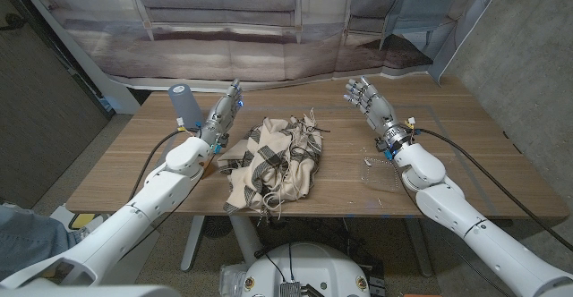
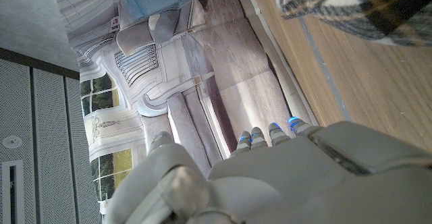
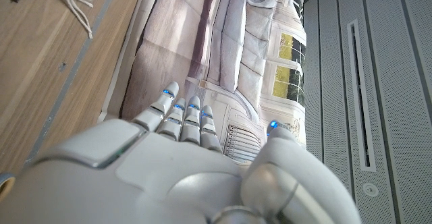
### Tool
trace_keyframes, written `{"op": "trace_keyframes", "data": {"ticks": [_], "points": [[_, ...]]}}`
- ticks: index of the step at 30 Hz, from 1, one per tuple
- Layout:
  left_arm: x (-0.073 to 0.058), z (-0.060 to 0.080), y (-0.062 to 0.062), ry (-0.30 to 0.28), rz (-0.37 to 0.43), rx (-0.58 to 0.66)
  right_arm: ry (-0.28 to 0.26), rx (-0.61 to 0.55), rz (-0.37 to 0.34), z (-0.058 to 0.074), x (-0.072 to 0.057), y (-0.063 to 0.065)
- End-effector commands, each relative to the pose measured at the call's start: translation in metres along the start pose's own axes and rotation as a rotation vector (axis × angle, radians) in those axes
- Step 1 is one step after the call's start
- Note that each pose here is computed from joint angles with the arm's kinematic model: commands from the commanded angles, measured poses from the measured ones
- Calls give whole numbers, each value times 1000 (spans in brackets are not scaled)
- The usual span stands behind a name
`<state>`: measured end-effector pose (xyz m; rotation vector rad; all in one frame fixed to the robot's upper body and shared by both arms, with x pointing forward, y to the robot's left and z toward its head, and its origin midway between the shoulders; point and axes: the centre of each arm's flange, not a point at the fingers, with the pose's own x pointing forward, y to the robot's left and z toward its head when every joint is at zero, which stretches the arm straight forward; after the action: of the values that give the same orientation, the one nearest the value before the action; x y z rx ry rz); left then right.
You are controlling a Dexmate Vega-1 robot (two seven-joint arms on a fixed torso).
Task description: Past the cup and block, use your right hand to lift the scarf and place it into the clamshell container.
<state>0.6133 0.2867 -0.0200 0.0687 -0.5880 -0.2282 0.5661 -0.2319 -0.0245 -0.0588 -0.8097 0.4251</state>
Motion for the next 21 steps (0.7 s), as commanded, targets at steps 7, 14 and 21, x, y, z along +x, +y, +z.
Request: {"op": "trace_keyframes", "data": {"ticks": [7, 14, 21], "points": [[-13, -1, 4, 6, 2, 26, -24, -38, 41, 6, -3, 17], [-14, 2, 6, -12, 12, 15, -27, -63, 53, 8, -4, 22], [-16, 6, 10, -17, 22, 26, -34, -63, 66, 6, -4, 27]]}}
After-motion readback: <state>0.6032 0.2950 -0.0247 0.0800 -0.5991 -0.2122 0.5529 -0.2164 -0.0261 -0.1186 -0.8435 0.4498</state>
